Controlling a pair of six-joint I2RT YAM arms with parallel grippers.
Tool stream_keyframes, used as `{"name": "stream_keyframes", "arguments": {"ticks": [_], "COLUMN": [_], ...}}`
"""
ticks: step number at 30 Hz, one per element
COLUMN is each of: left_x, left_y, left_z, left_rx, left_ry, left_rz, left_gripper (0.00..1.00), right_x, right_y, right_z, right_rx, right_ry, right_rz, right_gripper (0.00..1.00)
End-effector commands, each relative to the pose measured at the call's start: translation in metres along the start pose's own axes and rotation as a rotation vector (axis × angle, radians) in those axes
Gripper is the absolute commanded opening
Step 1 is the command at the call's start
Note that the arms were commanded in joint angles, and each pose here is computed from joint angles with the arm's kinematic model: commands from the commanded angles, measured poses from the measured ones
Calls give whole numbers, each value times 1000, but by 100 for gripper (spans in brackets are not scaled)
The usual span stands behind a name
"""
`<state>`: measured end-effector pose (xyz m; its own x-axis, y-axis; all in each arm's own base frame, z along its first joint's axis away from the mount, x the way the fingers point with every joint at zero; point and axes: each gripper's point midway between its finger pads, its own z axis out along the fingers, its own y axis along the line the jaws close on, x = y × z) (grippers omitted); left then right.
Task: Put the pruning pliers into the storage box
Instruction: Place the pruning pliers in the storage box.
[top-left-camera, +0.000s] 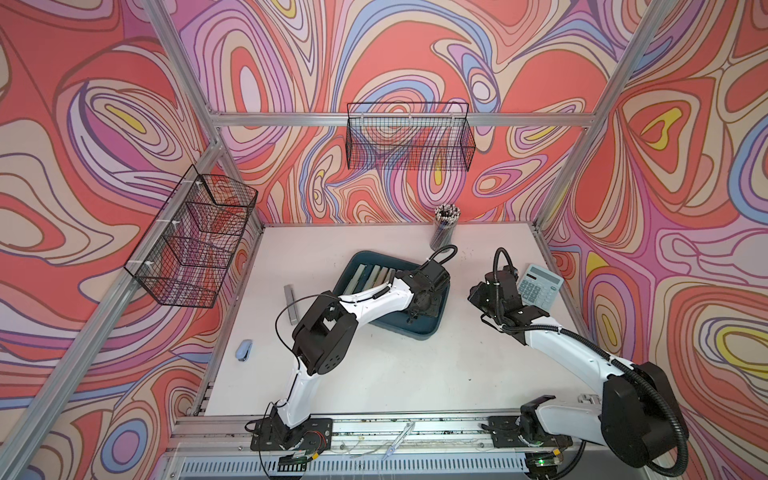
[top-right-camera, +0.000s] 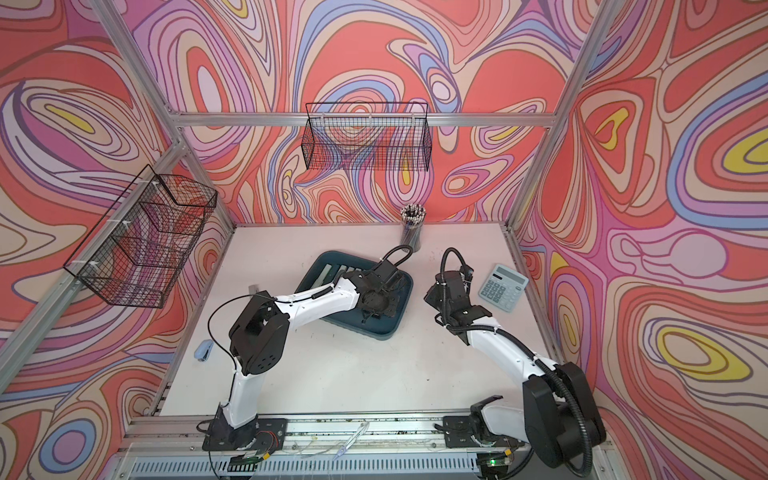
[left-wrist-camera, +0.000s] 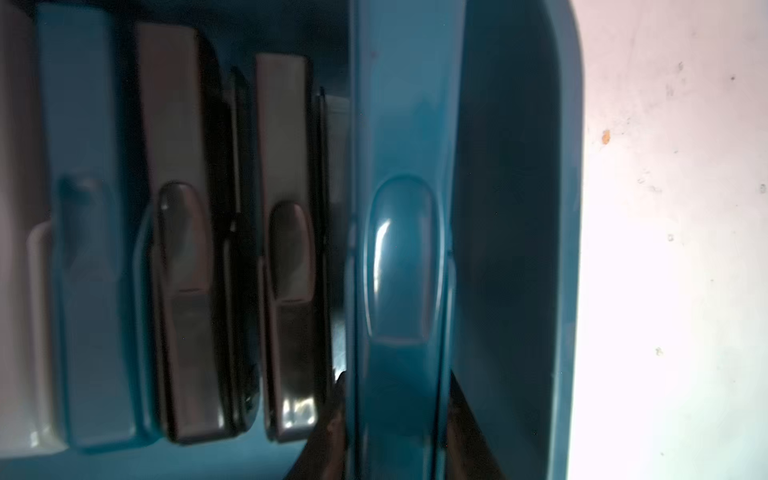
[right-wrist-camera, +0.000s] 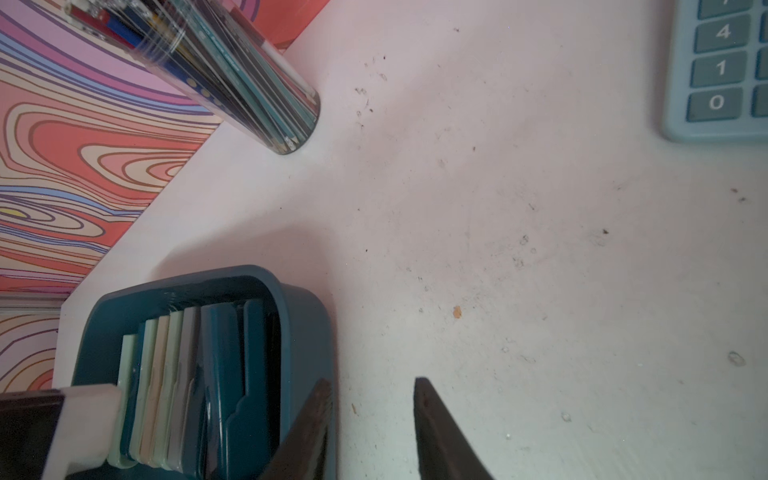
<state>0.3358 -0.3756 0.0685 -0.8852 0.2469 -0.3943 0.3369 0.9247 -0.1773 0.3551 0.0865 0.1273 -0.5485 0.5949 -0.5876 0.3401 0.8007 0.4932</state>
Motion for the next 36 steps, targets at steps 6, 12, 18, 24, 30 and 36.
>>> {"name": "stream_keyframes", "arguments": {"ticks": [6,12,18,24,30,36], "left_x": [2,4,6,4,-3,-19], "left_y": [-6,0,3,2,-3,-8], "left_z": [14,24,34,39,33,3], "left_rx": [-55,-93,-112,-106,-88,-65], "left_ry": [13,20,29,26,4,-50], "left_rz": [32,42,49,50,51,73], "left_gripper": [18,23,26,33,38,40], "right_x": [-3,-1,1,4,5,-2], "right_y": [2,-1,-2,-4,-4,1], "right_z": [-3,-2,-1,1,2,0], "right_rx": [-25,-24,-21,-21,-22,-10], "right_ry": [-12,-7,-3,4,11,7], "right_rz": [14,19,20,23,20,-31], "right_gripper": [35,35,35,35,35,35]}}
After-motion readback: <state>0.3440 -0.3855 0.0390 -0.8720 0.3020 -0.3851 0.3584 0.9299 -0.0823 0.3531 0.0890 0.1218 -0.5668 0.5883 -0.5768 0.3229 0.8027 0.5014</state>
